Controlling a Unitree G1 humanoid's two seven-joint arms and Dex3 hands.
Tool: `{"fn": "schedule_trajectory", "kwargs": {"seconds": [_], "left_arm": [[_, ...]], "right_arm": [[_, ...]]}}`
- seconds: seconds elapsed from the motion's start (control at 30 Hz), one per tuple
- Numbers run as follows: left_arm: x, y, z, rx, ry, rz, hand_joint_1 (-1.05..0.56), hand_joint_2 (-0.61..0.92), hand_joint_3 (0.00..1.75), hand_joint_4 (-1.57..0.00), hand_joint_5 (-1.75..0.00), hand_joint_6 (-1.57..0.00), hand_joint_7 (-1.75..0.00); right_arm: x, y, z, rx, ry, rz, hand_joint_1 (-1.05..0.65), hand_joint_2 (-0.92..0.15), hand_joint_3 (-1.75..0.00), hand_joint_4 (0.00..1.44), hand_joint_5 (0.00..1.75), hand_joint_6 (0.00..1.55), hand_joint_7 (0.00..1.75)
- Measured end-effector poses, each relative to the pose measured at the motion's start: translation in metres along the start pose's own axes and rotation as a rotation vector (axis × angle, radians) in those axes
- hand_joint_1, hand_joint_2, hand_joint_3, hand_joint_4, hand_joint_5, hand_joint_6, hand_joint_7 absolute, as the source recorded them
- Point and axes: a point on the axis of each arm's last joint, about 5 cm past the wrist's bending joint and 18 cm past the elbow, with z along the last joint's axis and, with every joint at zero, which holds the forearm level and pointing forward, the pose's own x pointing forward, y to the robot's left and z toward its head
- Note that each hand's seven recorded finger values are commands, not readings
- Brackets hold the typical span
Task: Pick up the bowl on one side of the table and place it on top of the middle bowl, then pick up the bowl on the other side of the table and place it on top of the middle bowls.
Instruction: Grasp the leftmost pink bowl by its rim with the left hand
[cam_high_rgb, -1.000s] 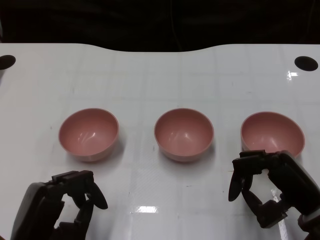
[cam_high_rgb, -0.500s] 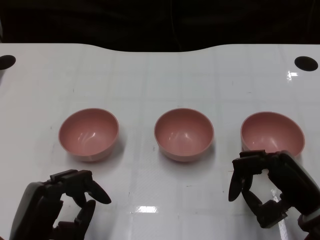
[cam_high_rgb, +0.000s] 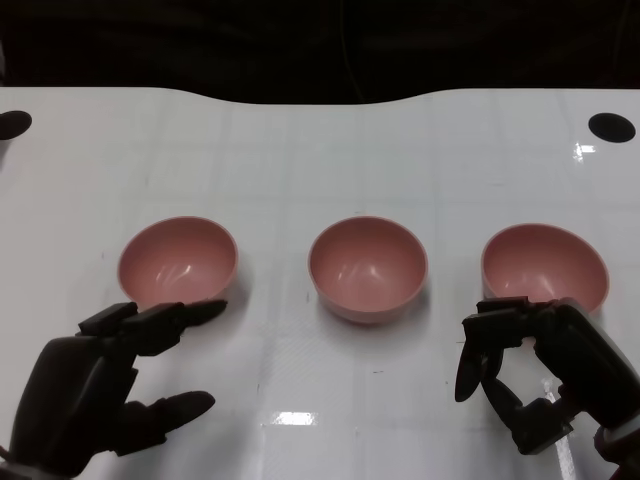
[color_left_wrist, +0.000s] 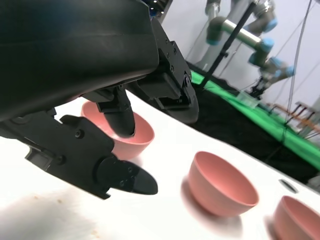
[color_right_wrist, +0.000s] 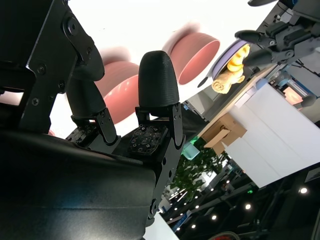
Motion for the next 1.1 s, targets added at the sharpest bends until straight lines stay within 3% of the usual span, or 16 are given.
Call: {"fn": "schedule_trajectory", "kwargs": {"seconds": [0.23, 0.57, 0.77, 1.1], "left_arm": [[0.011, 0.006, 0.010, 0.187, 0.062, -0.065, -0.50, 0.92, 0.09, -0.27, -0.54, -0.36, 0.00], [0.036, 0.000, 0.021, 0.480, 0.153, -0.126, -0.56, 0.92, 0.06, -0.24, -0.41, -0.27, 0.00], [0.055, -0.015, 0.023, 0.566, 0.199, -0.154, -0.58, 0.92, 0.08, -0.25, -0.40, -0.28, -0.01], [0.079, -0.036, 0.015, 0.638, 0.294, -0.244, -0.55, 0.92, 0.07, -0.33, -0.40, -0.34, -0.02]], "right_arm": [[0.001, 0.000, 0.001, -0.002, -0.004, -0.002, 0.35, 0.03, -1.73, 1.03, 1.73, 1.05, 1.19], [0.001, 0.000, 0.001, -0.001, 0.003, -0.002, 0.34, 0.04, -1.74, 1.02, 1.73, 1.05, 1.19], [0.001, 0.001, 0.002, 0.000, 0.002, -0.002, 0.32, 0.04, -1.74, 1.02, 1.74, 1.04, 1.20], [0.000, 0.001, 0.002, 0.000, 0.002, -0.001, 0.33, 0.04, -1.74, 1.03, 1.74, 1.04, 1.20]]}}
